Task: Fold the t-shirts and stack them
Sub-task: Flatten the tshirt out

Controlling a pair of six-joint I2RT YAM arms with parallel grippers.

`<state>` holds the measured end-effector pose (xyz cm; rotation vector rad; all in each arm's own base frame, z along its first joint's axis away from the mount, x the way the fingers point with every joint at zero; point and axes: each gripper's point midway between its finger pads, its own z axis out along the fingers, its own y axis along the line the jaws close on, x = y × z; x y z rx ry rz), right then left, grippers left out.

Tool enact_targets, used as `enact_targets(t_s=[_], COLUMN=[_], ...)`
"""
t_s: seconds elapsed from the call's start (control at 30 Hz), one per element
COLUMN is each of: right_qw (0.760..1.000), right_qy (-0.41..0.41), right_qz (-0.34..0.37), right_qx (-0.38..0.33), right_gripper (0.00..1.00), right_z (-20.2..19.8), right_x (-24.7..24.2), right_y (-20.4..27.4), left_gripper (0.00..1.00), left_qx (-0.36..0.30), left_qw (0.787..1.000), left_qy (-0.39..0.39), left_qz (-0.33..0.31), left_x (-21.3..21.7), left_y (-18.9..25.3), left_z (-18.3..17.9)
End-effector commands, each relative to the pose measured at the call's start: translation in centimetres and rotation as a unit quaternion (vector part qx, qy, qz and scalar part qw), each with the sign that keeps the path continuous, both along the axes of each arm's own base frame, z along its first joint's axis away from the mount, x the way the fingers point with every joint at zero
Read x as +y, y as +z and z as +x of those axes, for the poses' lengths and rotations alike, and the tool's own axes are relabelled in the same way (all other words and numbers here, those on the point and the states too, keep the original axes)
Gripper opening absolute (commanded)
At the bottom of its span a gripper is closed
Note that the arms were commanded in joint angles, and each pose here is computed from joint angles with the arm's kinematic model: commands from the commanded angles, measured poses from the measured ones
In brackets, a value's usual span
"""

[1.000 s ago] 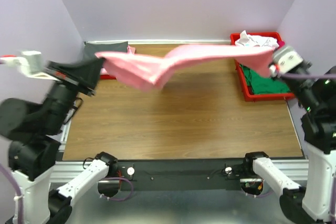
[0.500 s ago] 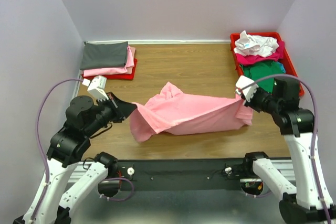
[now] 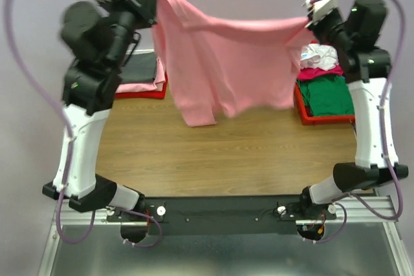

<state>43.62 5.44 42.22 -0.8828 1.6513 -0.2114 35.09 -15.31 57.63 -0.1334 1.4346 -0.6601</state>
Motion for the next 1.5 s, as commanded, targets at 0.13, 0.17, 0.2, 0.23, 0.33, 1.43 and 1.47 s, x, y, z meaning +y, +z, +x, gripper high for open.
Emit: enact_targets(t_s=[0.13,0.17,0.2,0.23,0.33,1.43,1.47], right_qw=[0.968,0.968,0.962,0.961,0.966,0.914,0.912], right_qy=[-0.014,-0.011,-0.002,0.004,0.039,0.219,0.221], right_qz=[0.032,0.031,0.029,0.027,0.015,-0.160,-0.159], right_qx=[-0.247,-0.249,-0.272,-0.274,-0.255,0.302,0.306], right_gripper=[0.00,0.00,0.01,0.00,0.01,0.04,0.11], right_z=[-10.5,-11.4,-14.5,-15.5,-18.6,-31.1,-31.0], right_x=[-1.4,-1.3,-1.4,-1.2,-0.4,-1.1,-1.1], right_y=[18.8,18.8,19.8,19.6,16.0,-25.9,-25.9], left_gripper=[0.00,0.00,0.00,0.00,0.00,0.04,0.17], left_qx=[-0.267,-0.294,-0.275,-0.267,-0.213,0.443,0.432], left_qw=[0.958,0.950,0.956,0.958,0.973,0.805,0.806], left_qy=[0.071,0.069,0.064,0.057,0.030,-0.381,-0.395], left_qz=[-0.070,-0.085,-0.079,-0.088,-0.081,-0.103,-0.090], left_x=[9.8,11.3,10.8,10.9,10.3,-1.0,-1.0], left_y=[15.1,15.4,13.5,12.6,7.1,-34.2,-33.6], left_z=[-17.3,-21.1,-20.3,-20.8,-21.3,-34.8,-35.0])
